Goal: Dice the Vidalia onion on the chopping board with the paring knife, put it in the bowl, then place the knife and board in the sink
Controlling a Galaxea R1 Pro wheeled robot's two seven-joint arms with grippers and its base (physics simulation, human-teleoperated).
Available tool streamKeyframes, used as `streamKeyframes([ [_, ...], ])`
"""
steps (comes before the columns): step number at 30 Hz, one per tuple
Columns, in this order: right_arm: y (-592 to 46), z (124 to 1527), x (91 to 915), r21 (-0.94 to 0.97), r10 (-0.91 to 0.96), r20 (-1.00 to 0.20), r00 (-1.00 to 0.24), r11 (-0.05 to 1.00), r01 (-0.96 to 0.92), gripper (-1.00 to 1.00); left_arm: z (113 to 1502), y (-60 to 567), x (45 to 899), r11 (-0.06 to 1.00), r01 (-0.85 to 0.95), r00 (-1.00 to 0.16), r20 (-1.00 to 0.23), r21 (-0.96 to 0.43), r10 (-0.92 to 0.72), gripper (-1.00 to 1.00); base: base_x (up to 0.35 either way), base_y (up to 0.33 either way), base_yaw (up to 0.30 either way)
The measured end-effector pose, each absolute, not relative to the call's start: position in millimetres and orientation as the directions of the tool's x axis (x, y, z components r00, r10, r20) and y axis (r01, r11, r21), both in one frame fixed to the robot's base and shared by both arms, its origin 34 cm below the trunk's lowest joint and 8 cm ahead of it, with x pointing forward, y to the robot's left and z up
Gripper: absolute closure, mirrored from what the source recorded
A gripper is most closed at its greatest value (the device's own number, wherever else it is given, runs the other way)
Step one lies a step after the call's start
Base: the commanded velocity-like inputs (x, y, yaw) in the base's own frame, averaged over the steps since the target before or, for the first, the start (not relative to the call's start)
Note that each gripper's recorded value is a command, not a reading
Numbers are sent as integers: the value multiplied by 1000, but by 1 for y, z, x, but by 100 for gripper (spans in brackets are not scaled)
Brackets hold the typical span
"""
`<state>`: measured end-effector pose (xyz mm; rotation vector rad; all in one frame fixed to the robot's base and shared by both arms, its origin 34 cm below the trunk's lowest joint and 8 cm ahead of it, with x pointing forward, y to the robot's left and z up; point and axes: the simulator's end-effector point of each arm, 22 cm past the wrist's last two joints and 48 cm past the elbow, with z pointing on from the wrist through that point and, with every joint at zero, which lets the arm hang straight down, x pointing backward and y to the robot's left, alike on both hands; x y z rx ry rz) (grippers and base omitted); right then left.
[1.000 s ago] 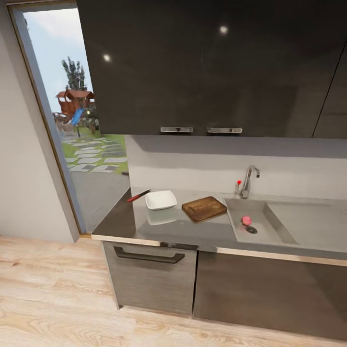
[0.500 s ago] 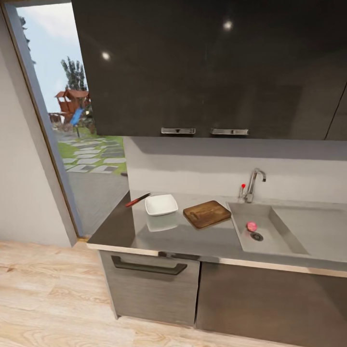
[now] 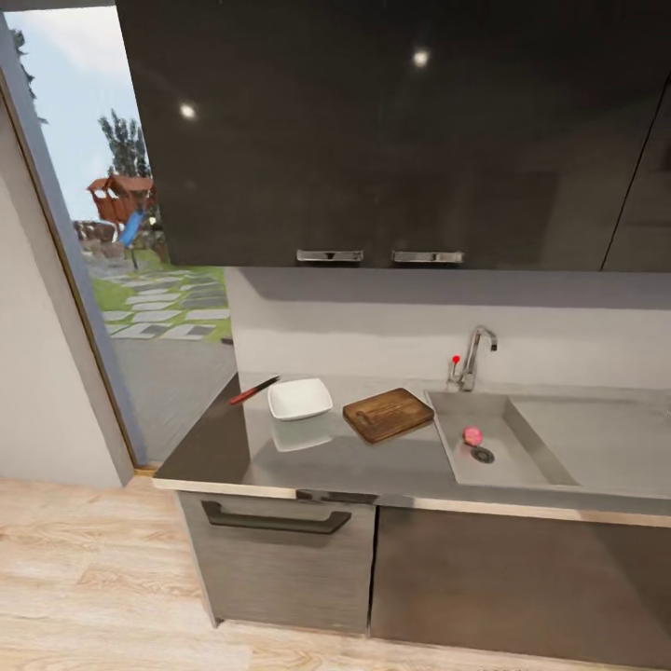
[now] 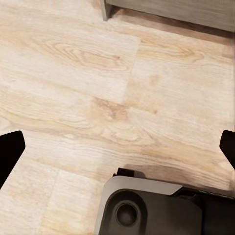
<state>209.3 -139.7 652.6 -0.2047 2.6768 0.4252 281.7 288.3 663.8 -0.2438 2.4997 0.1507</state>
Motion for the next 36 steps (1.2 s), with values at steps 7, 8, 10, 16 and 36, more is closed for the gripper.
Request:
streamKeyframes([
  [7, -140, 653, 209, 262, -81, -429, -900, 942, -209, -100, 664, 288, 282, 977, -209, -794, -592, 51, -139, -100, 0, 0, -6],
  [8, -140, 653, 209, 262, -81, -429, -900, 942, -209, -100, 664, 288, 282, 977, -209, -794, -592, 50, -139, -100, 0, 0, 0],
  [10, -140, 653, 210, 261, -82, -429, -899, 942, -210, -100, 664, 288, 282, 977, -209, -794, -593, 51, -139, -100, 0, 0, 0],
  [16, -141, 653, 210, 261, -82, -430, -899, 942, -211, -100, 664, 288, 282, 977, -209, -794, -592, 50, -139, -100, 0, 0, 0],
  [36, -143, 652, 210, 256, -81, -429, -900, 944, -207, -100, 685, 213, 339, 998, -64, -950, -304, -30, -70, -100, 0, 0, 0],
])
